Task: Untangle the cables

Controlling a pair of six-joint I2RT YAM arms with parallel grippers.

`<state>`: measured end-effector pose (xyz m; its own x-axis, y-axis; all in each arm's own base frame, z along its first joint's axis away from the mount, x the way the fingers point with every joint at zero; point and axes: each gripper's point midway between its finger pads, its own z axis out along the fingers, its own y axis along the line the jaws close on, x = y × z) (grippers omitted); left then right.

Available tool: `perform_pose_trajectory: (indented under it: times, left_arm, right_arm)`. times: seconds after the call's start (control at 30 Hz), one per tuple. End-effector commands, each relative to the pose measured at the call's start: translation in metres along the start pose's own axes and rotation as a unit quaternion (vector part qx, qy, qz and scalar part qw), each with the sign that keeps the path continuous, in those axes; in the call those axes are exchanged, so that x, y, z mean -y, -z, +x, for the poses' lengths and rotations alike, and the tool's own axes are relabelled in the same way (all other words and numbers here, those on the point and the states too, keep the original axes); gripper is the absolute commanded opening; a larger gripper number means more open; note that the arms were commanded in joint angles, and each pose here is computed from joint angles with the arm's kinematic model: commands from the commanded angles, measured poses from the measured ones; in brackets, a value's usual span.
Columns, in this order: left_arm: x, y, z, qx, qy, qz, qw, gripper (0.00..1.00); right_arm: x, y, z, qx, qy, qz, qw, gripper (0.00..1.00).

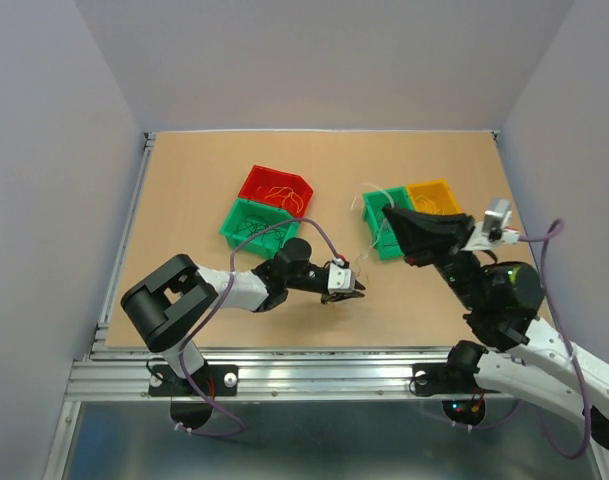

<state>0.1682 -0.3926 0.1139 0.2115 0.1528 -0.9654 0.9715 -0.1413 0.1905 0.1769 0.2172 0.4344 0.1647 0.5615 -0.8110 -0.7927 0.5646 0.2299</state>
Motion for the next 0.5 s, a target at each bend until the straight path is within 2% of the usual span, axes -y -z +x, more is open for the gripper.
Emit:
perform_pose_trajectory:
  times: [0.0, 0.13, 0.2, 0.23, 0.37, 0.4, 0.47]
  left_arm:
    - [-0.009, -0.003, -0.015, 0.021, -0.024, -0.007, 0.999, 0.3]
    - [-0.007, -0.005, -0.011, 0.015, -0.021, 0.004, 1.0, 0.3]
    - [-0.005, -0.006, -0.006, 0.008, -0.017, 0.01, 1.0, 0.3]
    - [-0.005, -0.006, -0.003, 0.005, -0.019, 0.011, 1.0, 0.29]
    - [-0.002, -0.007, 0.006, -0.007, -0.021, 0.02, 1.0, 0.29]
    - [-0.002, -0.008, 0.009, -0.011, -0.021, 0.022, 0.999, 0.29]
    - [-0.005, -0.007, 0.015, -0.022, -0.024, 0.01, 0.999, 0.29]
  right_arm:
    - [0.001, -0.017, -0.101, 0.109, 0.022, 0.043, 0.993, 0.01]
    - [0.001, -0.026, -0.17, 0.169, 0.034, 0.074, 0.982, 0.01]
    - [0.001, -0.034, -0.179, 0.175, 0.039, 0.081, 0.981, 0.01]
    - [-0.001, -0.035, -0.201, 0.192, 0.037, 0.085, 0.977, 0.01]
    - [-0.002, -0.052, -0.217, 0.191, 0.043, 0.098, 0.976, 0.0]
    - [-0.006, -0.052, -0.239, 0.209, 0.038, 0.098, 0.972, 0.01]
    - [-0.003, -0.065, -0.239, 0.198, 0.06, 0.109, 0.972, 0.01]
